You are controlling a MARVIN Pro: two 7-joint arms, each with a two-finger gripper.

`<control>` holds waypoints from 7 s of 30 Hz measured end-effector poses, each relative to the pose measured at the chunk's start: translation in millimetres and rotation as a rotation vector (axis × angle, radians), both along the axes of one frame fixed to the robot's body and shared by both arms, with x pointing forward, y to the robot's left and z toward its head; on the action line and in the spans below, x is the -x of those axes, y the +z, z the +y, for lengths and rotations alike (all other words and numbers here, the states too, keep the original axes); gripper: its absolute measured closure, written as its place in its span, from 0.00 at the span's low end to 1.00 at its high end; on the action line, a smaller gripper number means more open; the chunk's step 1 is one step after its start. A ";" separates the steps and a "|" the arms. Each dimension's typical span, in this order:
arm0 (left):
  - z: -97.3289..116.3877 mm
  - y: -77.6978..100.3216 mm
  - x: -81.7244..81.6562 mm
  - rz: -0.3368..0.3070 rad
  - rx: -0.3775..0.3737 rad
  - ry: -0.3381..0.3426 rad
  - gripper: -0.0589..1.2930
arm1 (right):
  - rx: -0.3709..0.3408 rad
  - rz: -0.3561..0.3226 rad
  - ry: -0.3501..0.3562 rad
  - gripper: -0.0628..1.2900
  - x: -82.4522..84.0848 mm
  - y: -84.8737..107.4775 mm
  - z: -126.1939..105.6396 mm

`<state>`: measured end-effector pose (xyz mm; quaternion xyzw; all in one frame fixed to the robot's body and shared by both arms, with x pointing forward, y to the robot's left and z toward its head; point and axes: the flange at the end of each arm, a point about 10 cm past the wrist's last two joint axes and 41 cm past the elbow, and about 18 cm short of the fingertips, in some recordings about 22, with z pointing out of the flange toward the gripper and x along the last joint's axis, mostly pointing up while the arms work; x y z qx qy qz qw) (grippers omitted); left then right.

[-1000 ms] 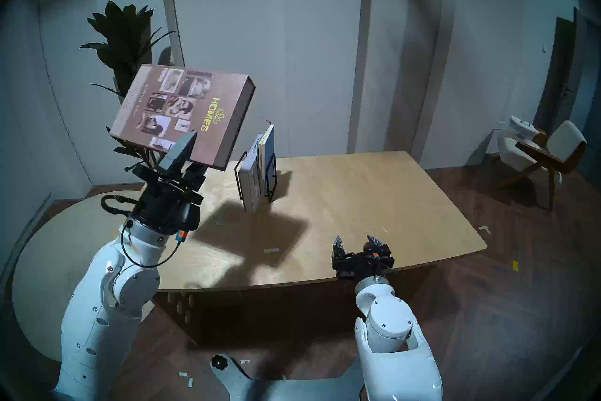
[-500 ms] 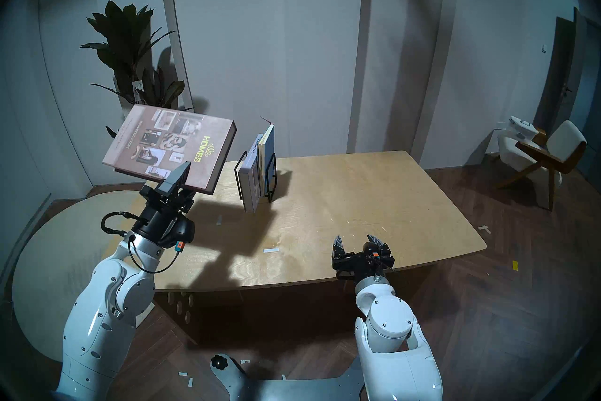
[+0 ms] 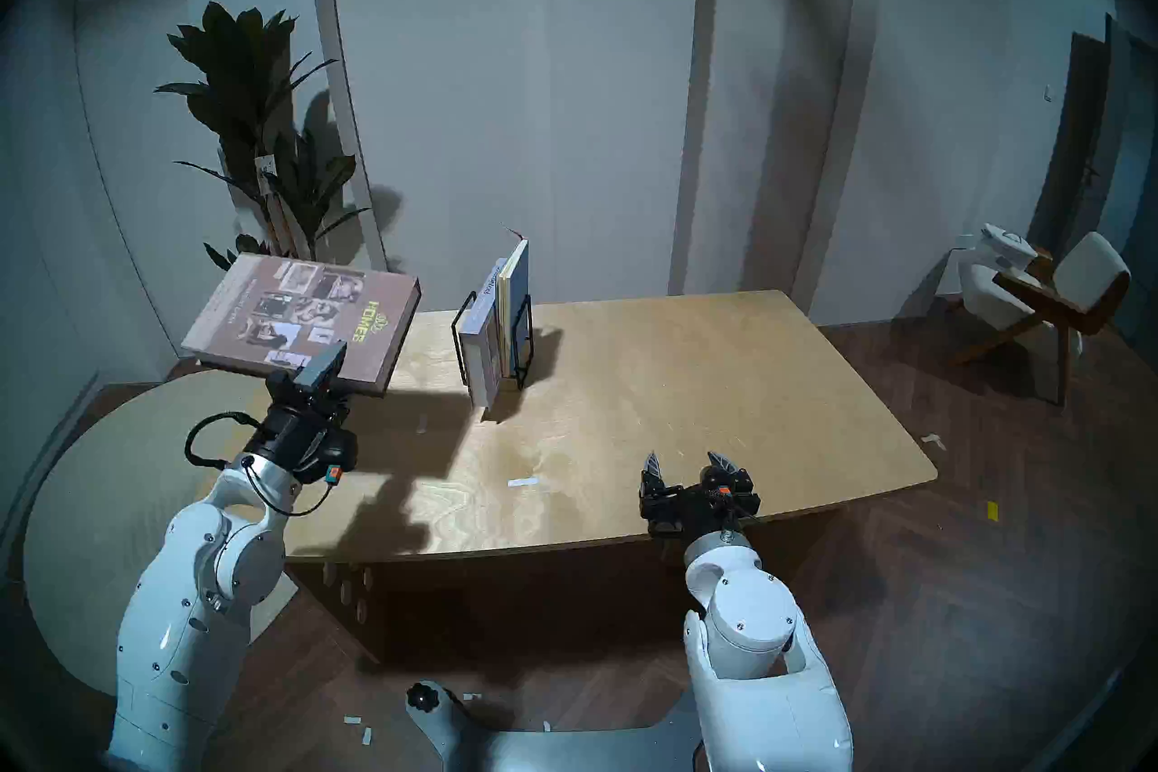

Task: Stack the books into one stack

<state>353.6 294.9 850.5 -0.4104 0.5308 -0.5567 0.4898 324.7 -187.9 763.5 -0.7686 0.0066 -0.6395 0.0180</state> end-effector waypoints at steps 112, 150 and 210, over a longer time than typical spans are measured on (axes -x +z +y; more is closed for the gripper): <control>-14.5 7.2 -32.1 0.665 -0.593 -0.685 0.06 | -0.001 0.001 0.000 0.05 0.0 -0.5 0.0; -36.7 48.1 -51.1 0.650 -0.367 -1.042 0.06 | -0.001 0.001 0.000 0.05 -0.1 -0.6 0.0; 24.4 96.6 -98.9 0.112 0.766 -0.157 0.06 | 0.299 -0.278 0.258 0.05 -53.0 28.2 120.8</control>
